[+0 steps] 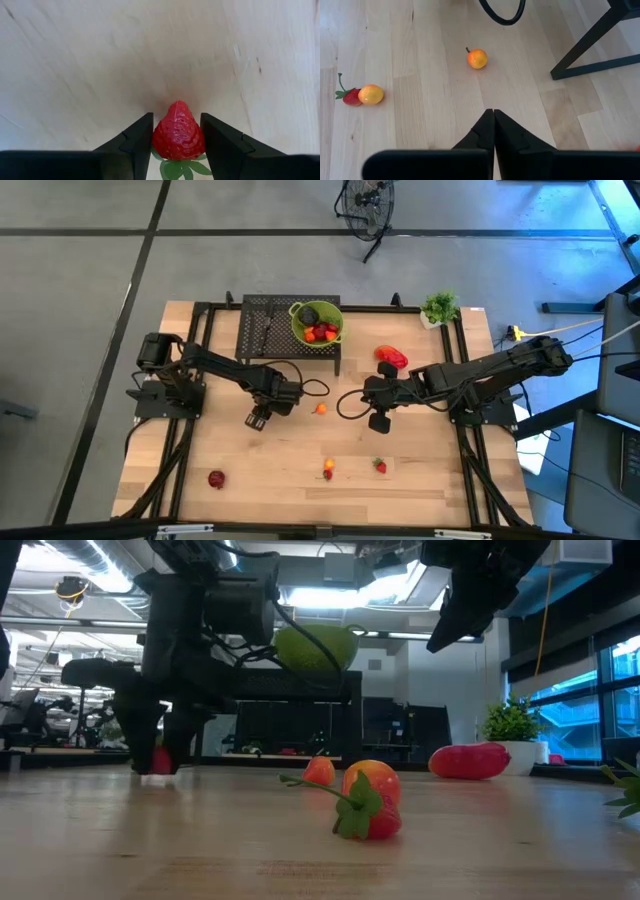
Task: Pick & Place Fruit
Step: Put the strawberry into the green strainer bowl on the shelf
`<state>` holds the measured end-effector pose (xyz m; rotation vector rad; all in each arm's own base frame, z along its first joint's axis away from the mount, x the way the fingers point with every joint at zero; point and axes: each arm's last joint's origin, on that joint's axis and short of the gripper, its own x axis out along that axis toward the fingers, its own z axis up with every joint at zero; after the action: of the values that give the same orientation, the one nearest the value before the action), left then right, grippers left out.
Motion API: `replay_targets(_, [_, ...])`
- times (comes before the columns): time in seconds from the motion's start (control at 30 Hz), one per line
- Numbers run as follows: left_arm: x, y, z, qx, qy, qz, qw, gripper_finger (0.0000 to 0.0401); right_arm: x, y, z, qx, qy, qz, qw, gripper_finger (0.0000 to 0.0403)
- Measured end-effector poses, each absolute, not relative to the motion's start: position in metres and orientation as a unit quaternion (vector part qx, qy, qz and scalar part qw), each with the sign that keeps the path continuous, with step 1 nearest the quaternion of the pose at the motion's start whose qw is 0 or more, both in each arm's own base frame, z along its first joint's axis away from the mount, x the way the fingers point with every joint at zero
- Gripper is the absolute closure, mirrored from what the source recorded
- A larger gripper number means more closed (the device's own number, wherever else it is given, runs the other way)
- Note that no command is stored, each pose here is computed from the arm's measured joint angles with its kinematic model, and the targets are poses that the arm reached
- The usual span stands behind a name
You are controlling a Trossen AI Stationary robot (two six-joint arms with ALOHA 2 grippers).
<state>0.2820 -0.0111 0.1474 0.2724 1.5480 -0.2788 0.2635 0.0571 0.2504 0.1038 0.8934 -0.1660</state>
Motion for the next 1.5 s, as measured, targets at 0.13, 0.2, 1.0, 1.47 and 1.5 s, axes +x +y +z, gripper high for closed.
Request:
replay_targets(0.13, [0.283,-0.013,0.148,0.121,0.692,-0.123,0.701,0.0249,0.263,0.057,0.250,0.050,0.431,-0.080,0.897,0.0395])
replay_targets(0.2, [0.283,-0.016,0.148,0.122,0.690,-0.127,0.702,0.0249,0.263,0.057,0.250,0.050,0.431,-0.080,0.897,0.0387])
replay_targets(1.0, [0.309,-0.043,0.155,0.122,0.569,-0.167,0.796,0.0249,0.264,0.057,0.251,0.051,0.430,-0.079,0.898,0.0375])
replay_targets(1.47, [0.316,-0.039,0.203,0.157,0.476,-0.152,0.852,0.0249,0.264,0.057,0.251,0.052,0.429,-0.079,0.898,0.0391])
replay_targets(1.5, [0.317,-0.037,0.210,0.162,0.467,-0.144,0.857,0.0249,0.264,0.057,0.251,0.052,0.428,-0.078,0.899,0.0387])
